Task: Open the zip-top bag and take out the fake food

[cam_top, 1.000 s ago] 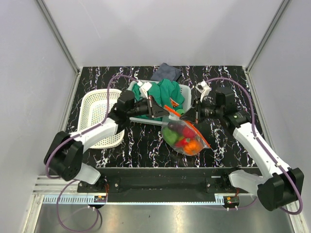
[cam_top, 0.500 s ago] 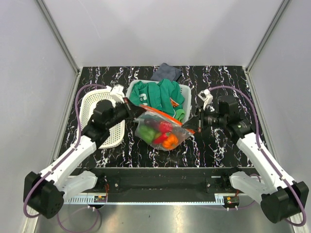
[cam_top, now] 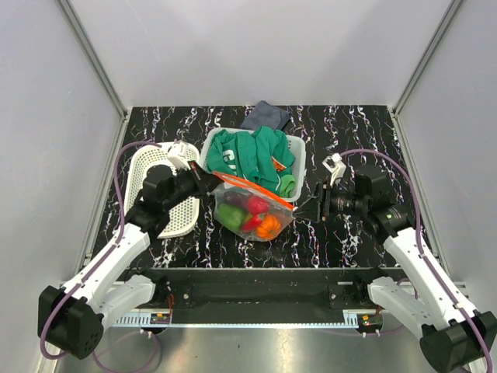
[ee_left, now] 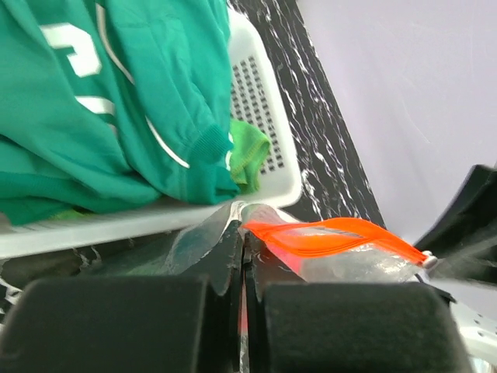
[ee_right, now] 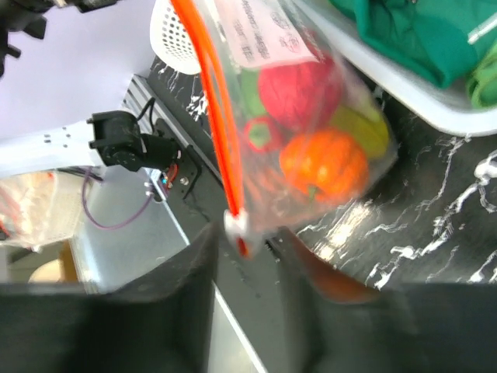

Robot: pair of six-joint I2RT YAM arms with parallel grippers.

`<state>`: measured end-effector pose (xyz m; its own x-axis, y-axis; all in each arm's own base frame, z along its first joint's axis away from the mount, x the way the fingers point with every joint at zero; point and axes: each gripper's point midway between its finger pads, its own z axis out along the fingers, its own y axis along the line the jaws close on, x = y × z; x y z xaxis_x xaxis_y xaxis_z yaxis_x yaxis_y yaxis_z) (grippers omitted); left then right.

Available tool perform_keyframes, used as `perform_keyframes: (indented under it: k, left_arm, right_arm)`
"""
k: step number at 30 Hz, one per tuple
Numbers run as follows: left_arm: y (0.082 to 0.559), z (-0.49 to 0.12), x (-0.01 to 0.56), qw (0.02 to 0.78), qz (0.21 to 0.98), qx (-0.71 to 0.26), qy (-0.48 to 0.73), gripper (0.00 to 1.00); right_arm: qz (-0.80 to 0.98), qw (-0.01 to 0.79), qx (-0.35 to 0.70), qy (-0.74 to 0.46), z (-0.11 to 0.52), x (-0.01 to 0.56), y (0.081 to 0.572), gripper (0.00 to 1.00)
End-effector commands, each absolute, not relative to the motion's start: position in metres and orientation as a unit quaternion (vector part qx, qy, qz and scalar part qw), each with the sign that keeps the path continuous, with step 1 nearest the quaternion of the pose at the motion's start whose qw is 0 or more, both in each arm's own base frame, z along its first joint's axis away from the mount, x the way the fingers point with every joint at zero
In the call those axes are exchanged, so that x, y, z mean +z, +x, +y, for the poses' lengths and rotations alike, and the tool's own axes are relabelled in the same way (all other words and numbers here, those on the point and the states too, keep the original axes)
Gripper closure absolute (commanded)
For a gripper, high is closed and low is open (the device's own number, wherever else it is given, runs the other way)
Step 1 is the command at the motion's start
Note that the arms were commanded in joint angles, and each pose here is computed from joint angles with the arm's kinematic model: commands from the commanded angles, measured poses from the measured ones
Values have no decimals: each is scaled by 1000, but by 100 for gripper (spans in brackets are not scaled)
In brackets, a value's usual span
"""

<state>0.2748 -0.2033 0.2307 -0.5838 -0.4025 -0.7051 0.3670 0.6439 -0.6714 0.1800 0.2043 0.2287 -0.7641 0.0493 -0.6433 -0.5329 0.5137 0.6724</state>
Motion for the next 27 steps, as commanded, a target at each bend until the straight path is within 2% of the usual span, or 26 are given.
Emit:
perform_keyframes:
  k: [1, 3, 8, 15, 21, 27]
  left_arm:
    - [286, -196, 253, 515, 744, -425, 7, 100]
    - [282, -199, 250, 509, 746, -429, 18, 100]
    - [275, -207, 247, 490, 748, -445, 42, 100]
    - [270, -209, 252, 489, 745, -451, 58, 100]
    - [268, -209, 252, 484, 748, -451, 63, 100]
    - [265, -210, 255, 484, 745, -454, 66, 100]
  right_arm:
    - [828, 318, 440, -142, 202, 238, 199, 30]
    - [824, 333, 433, -150, 205, 254, 215, 19]
    - [814, 333, 440, -184, 220, 275, 244, 16]
    - [811, 288, 449, -239, 269, 267, 259, 23]
    - [806, 289, 441, -268, 304, 263, 265, 26]
    - [801, 287, 445, -279, 324, 260, 266, 37]
